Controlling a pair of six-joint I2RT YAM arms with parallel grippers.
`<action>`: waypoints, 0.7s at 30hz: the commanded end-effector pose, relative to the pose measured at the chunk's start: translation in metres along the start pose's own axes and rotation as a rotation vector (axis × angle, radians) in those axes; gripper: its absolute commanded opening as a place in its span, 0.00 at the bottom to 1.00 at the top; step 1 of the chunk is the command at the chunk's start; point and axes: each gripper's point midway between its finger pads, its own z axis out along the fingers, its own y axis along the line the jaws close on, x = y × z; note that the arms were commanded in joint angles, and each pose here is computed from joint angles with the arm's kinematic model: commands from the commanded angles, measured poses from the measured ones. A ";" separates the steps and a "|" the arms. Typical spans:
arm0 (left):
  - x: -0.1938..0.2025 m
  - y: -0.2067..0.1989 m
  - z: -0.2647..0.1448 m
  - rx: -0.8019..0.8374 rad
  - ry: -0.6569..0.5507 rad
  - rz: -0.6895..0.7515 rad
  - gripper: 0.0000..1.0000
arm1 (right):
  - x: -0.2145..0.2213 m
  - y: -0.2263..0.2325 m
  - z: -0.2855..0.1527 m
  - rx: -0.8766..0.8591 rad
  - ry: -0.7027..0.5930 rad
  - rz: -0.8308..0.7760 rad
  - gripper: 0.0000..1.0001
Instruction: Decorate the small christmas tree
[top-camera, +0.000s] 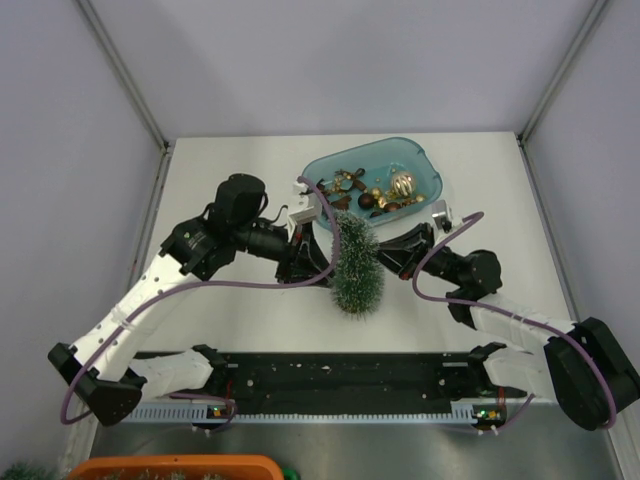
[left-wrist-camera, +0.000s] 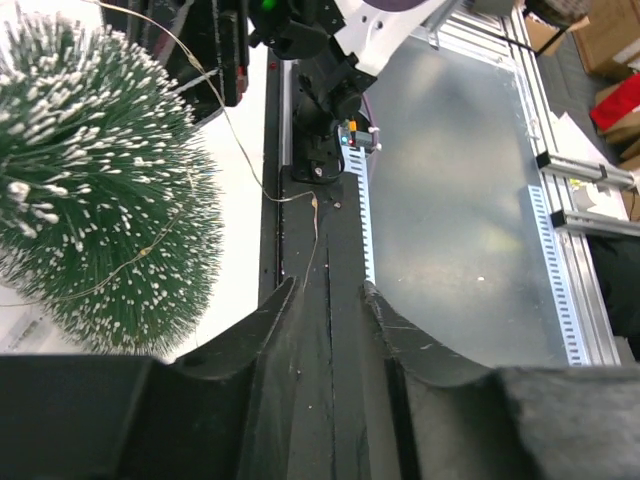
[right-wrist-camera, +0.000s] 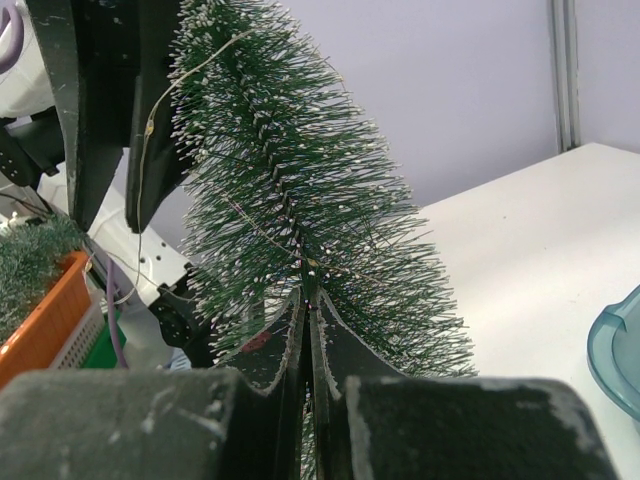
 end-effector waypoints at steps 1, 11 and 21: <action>-0.003 -0.011 0.002 0.072 -0.019 0.032 0.30 | -0.042 0.034 -0.002 -0.126 -0.162 -0.202 0.00; -0.002 -0.028 0.001 0.160 -0.021 0.004 0.71 | -0.040 0.032 -0.002 -0.126 -0.161 -0.195 0.00; 0.009 -0.009 0.005 0.057 -0.009 -0.031 0.65 | -0.040 0.031 -0.002 -0.125 -0.159 -0.188 0.00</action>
